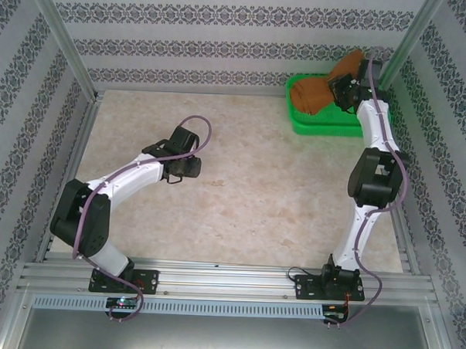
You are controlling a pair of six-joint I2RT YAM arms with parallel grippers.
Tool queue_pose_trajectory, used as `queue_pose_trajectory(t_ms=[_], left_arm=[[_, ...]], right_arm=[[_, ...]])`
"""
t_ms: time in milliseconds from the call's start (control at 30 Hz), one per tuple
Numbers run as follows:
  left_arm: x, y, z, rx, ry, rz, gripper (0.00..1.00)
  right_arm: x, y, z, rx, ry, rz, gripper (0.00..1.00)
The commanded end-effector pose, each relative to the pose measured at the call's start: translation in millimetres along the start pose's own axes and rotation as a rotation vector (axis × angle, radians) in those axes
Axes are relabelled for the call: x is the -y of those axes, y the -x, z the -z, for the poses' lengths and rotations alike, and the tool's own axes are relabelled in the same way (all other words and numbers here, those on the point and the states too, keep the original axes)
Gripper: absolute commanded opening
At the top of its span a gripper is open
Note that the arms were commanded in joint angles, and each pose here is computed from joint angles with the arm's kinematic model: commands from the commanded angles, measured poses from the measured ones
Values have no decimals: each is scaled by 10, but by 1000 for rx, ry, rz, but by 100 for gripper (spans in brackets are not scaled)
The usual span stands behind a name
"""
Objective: Roll up the long pants
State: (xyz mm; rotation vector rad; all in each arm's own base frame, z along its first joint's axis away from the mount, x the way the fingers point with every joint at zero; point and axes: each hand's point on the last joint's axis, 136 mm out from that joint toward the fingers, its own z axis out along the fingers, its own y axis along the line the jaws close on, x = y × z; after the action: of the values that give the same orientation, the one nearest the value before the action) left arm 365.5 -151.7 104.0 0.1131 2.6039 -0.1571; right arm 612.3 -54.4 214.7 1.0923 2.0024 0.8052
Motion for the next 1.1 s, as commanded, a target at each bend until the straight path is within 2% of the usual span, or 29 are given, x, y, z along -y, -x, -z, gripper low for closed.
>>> queue_pose_trajectory(t_ms=[0,167,233,300,333,400,467,533,567,600,967,1067], left_arm=[[16,10,-27,-24,-5,-12,39],[12,-3,-101,-56,11,-21,35],[12,16,-124,-58,16,-24,35],[16,27,-163,-66,19,-23,41],[14,22,-196,-76,25,-22,43],[24,19,-251,-95,28,-20,45],[47,5,-298,-111,20,-16,46],[65,-5,-337,-113,12,-4,46],[67,-7,-348,-111,9,-1,46],[68,-5,-355,-105,7,6,46],[39,187,-282,-22,21,-16,48],[-6,309,-251,7,20,-4,49]], right_arm=[[-496,575,237,201,250,-34,0],[171,694,-192,251,179,-131,0],[459,603,-480,203,132,-176,0],[676,494,-723,143,83,-212,0],[751,445,-815,121,70,-217,11],[878,365,-890,101,17,-210,55],[969,295,-867,103,-40,-192,77],[1017,275,-759,124,-82,-181,81],[1007,264,-704,133,-88,-178,90],[1005,269,-629,147,-99,-173,94],[306,497,755,338,-160,-22,96],[59,420,1055,339,-105,23,96]])
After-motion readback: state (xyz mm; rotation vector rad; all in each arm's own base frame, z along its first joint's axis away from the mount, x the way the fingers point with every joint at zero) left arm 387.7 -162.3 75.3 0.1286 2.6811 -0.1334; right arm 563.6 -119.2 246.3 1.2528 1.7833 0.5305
